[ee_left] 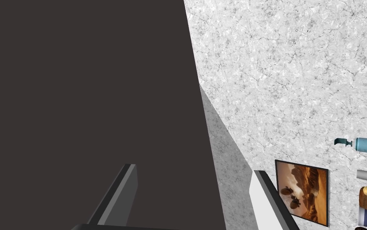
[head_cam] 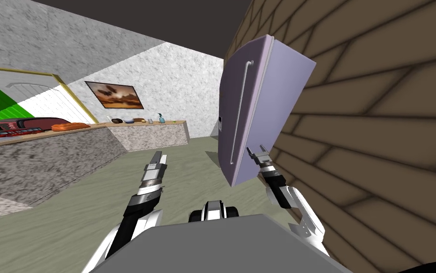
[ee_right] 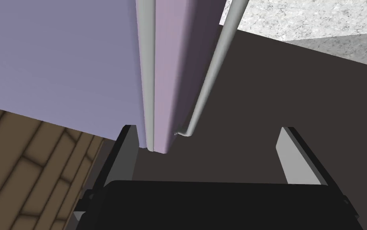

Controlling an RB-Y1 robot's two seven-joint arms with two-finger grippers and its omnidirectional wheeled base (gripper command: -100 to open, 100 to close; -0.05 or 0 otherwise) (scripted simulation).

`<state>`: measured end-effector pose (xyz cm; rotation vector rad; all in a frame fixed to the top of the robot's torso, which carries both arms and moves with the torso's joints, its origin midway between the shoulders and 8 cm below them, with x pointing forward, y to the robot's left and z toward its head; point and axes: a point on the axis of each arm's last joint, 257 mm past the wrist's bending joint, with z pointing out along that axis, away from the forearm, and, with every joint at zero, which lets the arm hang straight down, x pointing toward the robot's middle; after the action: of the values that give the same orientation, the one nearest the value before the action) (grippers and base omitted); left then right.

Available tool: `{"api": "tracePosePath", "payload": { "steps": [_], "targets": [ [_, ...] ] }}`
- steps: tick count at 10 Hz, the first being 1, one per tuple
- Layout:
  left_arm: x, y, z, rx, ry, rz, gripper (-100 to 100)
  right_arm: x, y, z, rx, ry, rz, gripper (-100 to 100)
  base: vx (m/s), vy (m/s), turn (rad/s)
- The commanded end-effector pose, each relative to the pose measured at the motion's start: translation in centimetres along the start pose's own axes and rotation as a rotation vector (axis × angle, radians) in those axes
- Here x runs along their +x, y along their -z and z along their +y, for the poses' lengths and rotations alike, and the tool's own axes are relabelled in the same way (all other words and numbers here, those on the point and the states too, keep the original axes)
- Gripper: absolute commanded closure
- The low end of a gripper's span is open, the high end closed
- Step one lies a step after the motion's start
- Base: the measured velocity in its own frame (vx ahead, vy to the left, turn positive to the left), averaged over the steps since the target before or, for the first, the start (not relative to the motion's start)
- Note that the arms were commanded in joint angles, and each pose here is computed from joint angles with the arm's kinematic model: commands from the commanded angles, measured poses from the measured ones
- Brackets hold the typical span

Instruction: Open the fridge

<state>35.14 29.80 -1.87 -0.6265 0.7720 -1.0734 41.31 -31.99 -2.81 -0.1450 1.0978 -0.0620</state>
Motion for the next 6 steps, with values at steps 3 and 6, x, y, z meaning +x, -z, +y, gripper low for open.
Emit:
{"api": "tracePosePath", "payload": {
  "steps": [3, 6],
  "targets": [
    [0.0, 0.0, 0.0, 0.0, 0.0, 0.0, 0, 2.1, -0.8, -2.3, 0.015, 0.285, 0.065, -100, 0.152, 0.12, 0.005],
    [0.0, 0.0, 0.0, 0.0, 0.0, 0.0, 0, 3.1, -1.4, -4.3, 0.017, 0.487, 0.106, -100, 0.14, 0.13, 0.005]
  ]
}}
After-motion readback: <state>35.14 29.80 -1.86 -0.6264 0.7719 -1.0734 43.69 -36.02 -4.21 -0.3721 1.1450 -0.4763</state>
